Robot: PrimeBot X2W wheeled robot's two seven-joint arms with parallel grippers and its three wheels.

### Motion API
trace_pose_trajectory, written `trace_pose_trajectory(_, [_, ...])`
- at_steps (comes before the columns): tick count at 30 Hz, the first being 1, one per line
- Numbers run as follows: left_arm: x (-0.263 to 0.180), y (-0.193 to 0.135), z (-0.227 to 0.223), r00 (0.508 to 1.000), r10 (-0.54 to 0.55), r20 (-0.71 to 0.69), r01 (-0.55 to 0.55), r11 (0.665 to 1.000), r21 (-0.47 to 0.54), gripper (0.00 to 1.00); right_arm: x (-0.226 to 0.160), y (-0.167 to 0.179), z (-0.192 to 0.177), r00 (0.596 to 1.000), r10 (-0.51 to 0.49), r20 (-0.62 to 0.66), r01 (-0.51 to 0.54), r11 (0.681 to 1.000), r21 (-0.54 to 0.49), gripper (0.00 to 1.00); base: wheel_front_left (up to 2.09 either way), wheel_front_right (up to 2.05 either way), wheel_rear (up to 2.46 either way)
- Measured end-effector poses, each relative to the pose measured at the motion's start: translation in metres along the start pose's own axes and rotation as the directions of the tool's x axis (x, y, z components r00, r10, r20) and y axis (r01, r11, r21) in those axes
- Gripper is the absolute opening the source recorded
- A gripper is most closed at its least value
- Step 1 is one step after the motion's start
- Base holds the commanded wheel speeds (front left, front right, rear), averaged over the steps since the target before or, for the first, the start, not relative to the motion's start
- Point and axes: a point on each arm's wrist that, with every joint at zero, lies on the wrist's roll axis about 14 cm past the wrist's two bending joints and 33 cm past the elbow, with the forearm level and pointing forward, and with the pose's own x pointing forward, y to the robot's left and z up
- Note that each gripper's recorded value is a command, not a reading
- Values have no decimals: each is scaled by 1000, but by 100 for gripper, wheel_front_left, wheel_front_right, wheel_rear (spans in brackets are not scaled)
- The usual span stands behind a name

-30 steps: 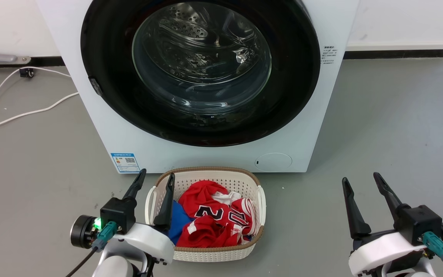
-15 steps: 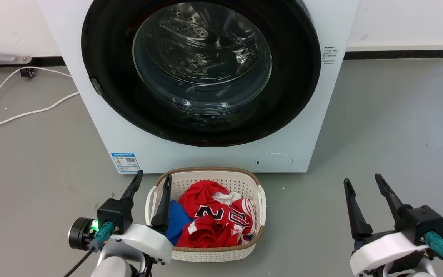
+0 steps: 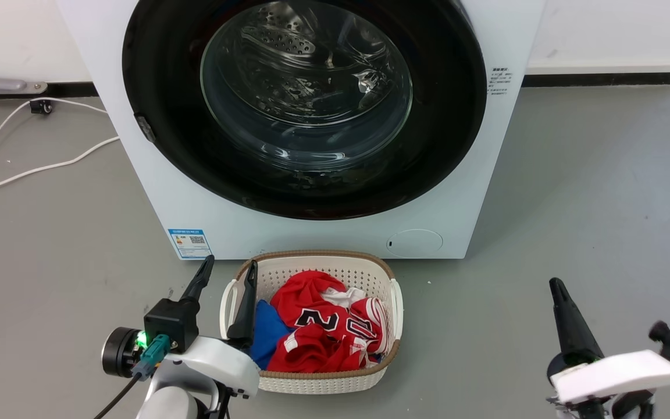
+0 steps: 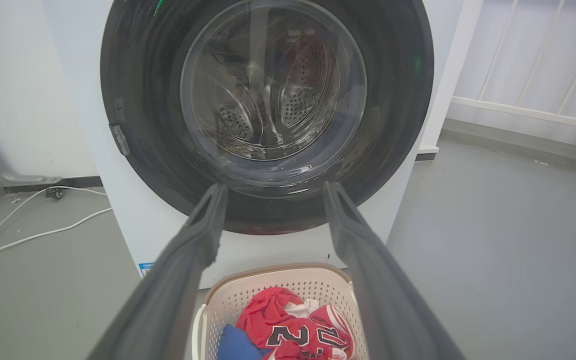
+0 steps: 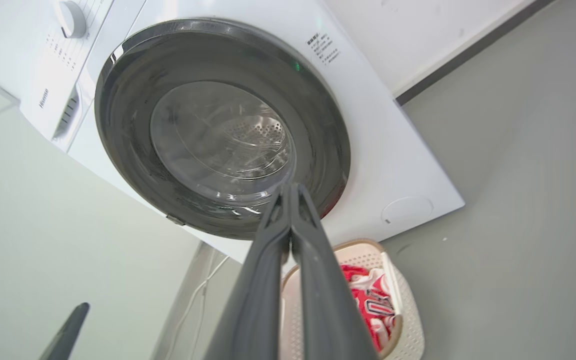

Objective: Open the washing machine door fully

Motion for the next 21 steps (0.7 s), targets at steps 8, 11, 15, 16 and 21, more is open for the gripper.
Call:
trace_pose_trajectory(8, [7, -1, -1, 1000, -1, 3, 1, 1000, -12, 100, 11, -20, 7, 996, -78, 32, 39, 762, 646, 0, 0, 0, 0])
trace_pose_trajectory(11, [14, 0, 1, 1000, 2, 13, -2, 1000, -15, 100, 21, -27, 21, 993, -96, 69, 10, 647, 762, 0, 0, 0, 0])
trace_pose_trajectory(15, [23, 1, -1, 1000, 3, 16, -3, 1000, -19, 100, 37, -43, 38, 987, -121, 103, -21, 546, 838, 0, 0, 0, 0])
trace_pose_trajectory(16, [26, 2, -1, 1000, 4, 19, -3, 1000, -19, 100, 42, -49, 43, 986, -128, 109, -26, 526, 850, 0, 0, 0, 0])
trace_pose_trajectory(21, [39, 3, -6, 1000, 0, 18, 0, 1000, -18, 100, 72, -75, 75, 979, -150, 135, -37, 524, 851, 0, 0, 0, 0])
